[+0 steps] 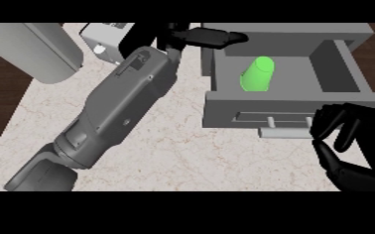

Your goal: Pick up the cup, place it into the drawer and close the drawer

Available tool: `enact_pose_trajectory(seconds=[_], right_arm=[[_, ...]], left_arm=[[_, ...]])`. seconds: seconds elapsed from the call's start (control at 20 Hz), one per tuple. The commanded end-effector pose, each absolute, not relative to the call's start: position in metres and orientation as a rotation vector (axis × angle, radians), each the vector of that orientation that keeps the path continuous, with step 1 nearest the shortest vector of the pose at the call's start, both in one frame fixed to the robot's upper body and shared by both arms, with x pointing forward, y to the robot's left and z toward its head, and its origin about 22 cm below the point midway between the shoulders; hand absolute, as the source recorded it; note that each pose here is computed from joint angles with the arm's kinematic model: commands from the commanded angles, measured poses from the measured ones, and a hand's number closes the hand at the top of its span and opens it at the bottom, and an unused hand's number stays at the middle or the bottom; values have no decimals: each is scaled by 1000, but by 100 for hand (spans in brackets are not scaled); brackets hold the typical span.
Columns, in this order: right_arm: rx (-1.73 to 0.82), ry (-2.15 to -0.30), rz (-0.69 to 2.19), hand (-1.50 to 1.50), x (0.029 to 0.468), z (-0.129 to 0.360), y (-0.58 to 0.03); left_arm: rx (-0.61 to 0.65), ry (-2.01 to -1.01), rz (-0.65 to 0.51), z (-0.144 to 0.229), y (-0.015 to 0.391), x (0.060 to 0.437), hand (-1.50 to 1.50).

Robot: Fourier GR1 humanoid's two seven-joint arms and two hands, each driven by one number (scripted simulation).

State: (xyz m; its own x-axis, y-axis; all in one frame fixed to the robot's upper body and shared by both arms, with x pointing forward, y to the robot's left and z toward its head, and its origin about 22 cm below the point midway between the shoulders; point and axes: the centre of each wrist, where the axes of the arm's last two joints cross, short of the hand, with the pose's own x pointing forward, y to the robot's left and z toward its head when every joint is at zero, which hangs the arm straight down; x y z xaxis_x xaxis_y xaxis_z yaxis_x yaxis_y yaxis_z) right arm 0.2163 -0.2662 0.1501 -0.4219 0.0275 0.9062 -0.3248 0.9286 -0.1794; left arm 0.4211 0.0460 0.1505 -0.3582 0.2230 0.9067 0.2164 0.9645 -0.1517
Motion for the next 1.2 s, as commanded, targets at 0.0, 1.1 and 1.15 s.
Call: enact_pose_trajectory(seconds=[0.0, 1.1, 1.15], right_arm=[[142, -1940, 531, 150, 212, 151, -271], [-336, -1727, 1159, 150, 245, 80, -242], [-371, -1735, 1155, 150, 256, 84, -245]], left_arm=[[-291, -1939, 109, 143, 80, 415, -150], [-273, -1881, 175, 80, 256, 307, -150], [-254, -1886, 174, 82, 278, 311, -150]])
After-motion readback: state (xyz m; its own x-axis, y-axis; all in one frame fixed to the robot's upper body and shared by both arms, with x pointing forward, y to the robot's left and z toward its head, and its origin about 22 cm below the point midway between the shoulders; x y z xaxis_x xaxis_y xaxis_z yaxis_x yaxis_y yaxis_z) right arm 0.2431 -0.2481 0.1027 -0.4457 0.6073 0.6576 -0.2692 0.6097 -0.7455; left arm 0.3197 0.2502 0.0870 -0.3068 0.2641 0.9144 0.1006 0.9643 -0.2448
